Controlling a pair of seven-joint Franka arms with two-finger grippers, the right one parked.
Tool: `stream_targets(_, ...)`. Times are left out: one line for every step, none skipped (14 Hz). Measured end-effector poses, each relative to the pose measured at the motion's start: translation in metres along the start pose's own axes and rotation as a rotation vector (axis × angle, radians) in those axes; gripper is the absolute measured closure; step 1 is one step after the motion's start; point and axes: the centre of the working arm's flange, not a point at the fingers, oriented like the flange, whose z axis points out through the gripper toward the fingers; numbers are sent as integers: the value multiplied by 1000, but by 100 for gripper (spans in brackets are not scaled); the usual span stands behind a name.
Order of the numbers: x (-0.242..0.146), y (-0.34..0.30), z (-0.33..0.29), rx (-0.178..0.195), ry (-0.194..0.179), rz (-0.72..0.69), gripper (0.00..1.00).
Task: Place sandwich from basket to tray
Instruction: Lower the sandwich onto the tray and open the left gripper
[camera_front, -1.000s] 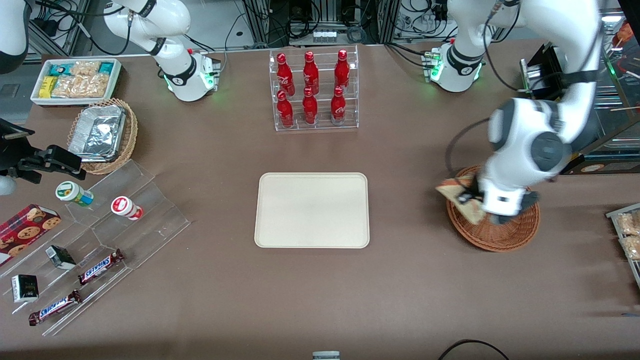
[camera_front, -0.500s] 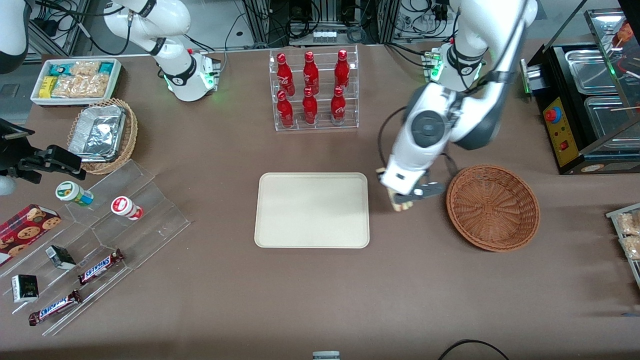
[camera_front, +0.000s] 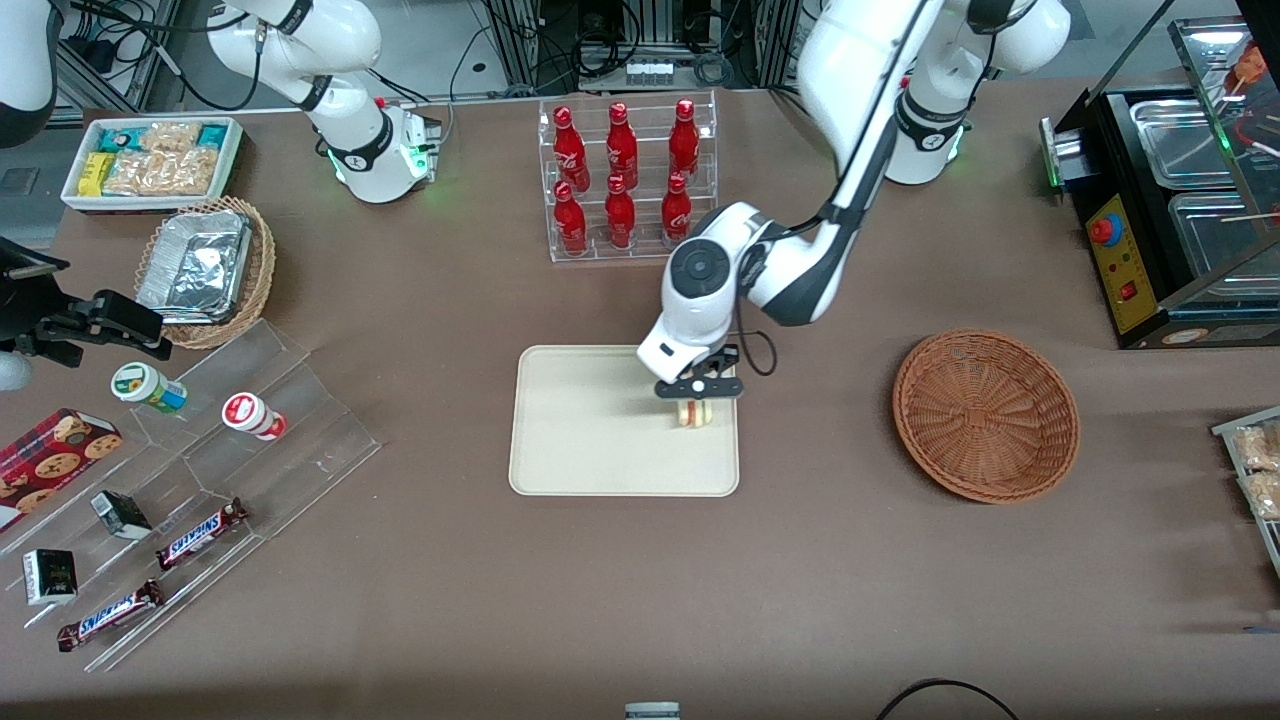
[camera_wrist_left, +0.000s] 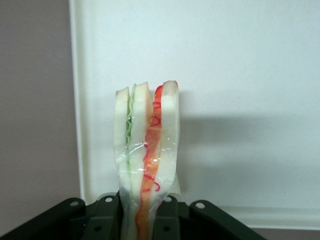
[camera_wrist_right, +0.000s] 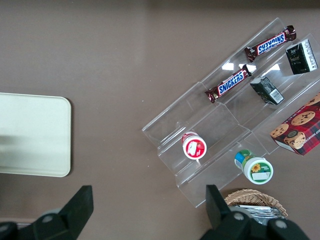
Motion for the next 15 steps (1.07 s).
stream_targets(3, 1, 3, -1, 4, 21, 78)
stream_targets(7, 0, 1, -3, 10, 57, 78)
stream_targets(12, -2, -3, -7, 19, 92, 75)
stream_targets(17, -3, -7, -11, 26, 113, 75)
stream_targets(20, -4, -10, -14, 33, 124, 75)
stream_targets(24, -5, -13, -18, 40, 126, 75)
stream_targets(28, -7, -16, -20, 44, 124, 75)
stream_targets(31, -10, -16, -20, 44, 123, 74)
stream_targets(32, -11, -15, -19, 43, 123, 73)
stream_targets(32, -12, -13, -17, 41, 124, 73)
stream_targets(32, -12, -11, -15, 38, 124, 70)
stream_targets(32, -12, -8, -12, 35, 125, 70)
stream_targets(31, -12, -5, -10, 32, 125, 67)
stream_targets(31, -12, -3, -8, 29, 125, 65)
stream_targets(31, -12, -2, -7, 28, 126, 65)
